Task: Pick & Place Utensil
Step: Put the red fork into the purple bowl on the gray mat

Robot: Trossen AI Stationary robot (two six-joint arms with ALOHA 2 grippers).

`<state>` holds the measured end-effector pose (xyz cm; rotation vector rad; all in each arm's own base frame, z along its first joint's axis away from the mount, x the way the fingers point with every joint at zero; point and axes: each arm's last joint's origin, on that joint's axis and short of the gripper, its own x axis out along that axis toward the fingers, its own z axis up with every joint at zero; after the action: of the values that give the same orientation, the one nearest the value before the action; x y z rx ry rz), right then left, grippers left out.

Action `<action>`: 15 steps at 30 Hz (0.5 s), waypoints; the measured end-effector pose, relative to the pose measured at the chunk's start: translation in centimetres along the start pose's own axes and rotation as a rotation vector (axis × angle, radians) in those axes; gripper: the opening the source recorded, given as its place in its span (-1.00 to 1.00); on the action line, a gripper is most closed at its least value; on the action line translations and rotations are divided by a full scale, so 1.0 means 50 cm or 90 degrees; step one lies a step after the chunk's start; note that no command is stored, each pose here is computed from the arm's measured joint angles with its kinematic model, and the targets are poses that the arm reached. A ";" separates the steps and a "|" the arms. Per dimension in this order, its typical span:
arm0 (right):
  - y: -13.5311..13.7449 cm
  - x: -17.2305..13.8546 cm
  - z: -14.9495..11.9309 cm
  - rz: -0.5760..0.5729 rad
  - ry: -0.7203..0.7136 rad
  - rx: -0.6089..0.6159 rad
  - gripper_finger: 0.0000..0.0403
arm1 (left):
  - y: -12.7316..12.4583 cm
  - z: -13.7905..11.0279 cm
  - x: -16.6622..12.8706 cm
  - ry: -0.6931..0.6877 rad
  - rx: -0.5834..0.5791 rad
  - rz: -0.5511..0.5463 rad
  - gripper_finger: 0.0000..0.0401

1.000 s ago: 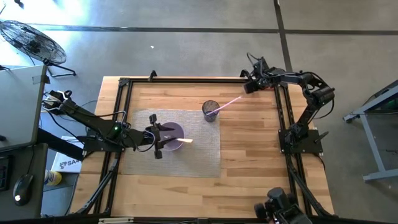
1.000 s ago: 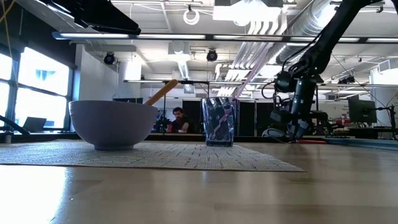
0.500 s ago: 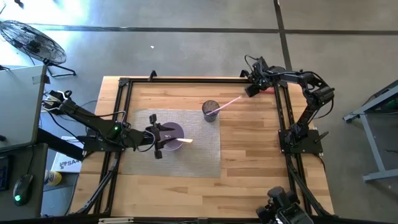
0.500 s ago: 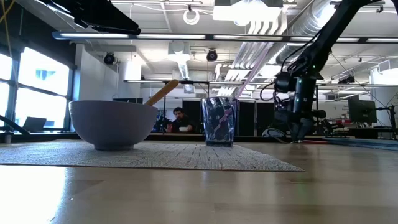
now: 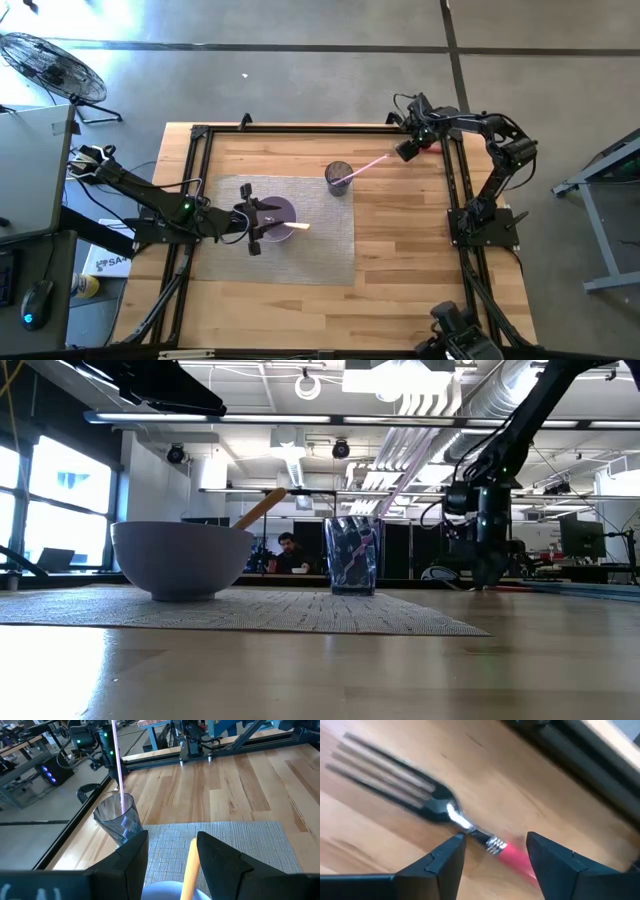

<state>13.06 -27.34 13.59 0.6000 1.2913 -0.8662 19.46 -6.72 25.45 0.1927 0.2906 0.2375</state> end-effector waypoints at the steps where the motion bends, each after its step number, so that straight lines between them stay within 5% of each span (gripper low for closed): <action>1: 0.000 0.003 0.000 0.004 -0.003 0.004 0.01 | 0.000 0.000 0.000 0.000 0.000 0.000 -0.17; 15: 0.010 0.005 0.008 0.039 -0.034 0.010 -0.50 | 0.000 0.000 0.000 0.000 0.000 0.000 -0.17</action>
<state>13.69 -27.44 13.38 0.6218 1.2130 -0.8383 19.46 -6.72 25.45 0.1926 0.2906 0.2371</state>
